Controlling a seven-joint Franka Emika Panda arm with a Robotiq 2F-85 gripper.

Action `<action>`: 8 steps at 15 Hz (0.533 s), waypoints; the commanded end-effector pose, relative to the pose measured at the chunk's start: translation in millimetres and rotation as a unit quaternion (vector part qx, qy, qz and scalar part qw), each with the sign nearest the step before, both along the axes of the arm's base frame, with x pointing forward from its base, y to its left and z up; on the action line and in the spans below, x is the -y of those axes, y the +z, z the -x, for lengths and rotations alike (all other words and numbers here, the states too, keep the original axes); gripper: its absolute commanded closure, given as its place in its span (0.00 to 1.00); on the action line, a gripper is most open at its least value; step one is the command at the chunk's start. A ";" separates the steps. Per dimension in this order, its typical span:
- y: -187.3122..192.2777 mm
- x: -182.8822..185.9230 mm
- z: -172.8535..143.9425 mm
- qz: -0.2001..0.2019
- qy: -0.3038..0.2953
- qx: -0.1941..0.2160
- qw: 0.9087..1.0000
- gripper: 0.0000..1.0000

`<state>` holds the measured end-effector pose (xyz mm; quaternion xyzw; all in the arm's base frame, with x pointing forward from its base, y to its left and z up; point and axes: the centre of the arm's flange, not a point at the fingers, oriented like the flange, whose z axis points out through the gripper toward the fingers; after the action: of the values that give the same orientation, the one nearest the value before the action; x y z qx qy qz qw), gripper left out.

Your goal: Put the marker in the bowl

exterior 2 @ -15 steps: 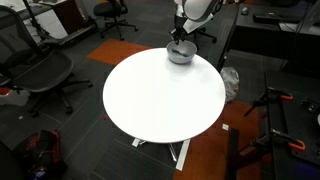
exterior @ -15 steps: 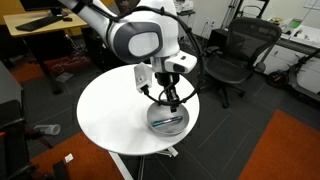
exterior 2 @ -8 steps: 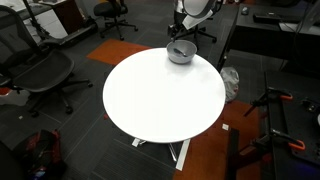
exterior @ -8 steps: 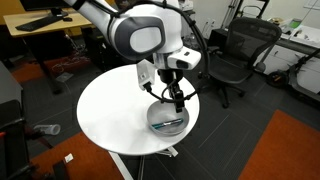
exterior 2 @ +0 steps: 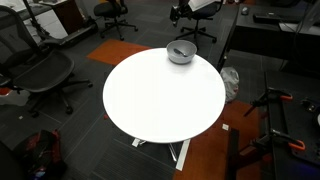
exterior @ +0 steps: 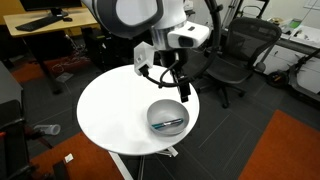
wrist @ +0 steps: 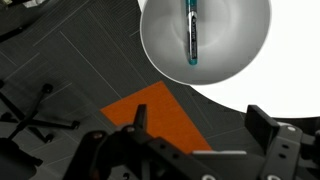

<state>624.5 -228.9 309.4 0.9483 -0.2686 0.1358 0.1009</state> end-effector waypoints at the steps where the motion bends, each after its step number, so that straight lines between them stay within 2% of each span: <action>1: 31.1 -16.8 47.3 -0.006 -0.002 0.017 1.000 0.00; 8: 45.6 -40.2 98.1 -0.015 0.008 0.008 1.000 0.00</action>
<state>562.0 -209.8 345.8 0.9517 -0.2627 0.1338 0.0852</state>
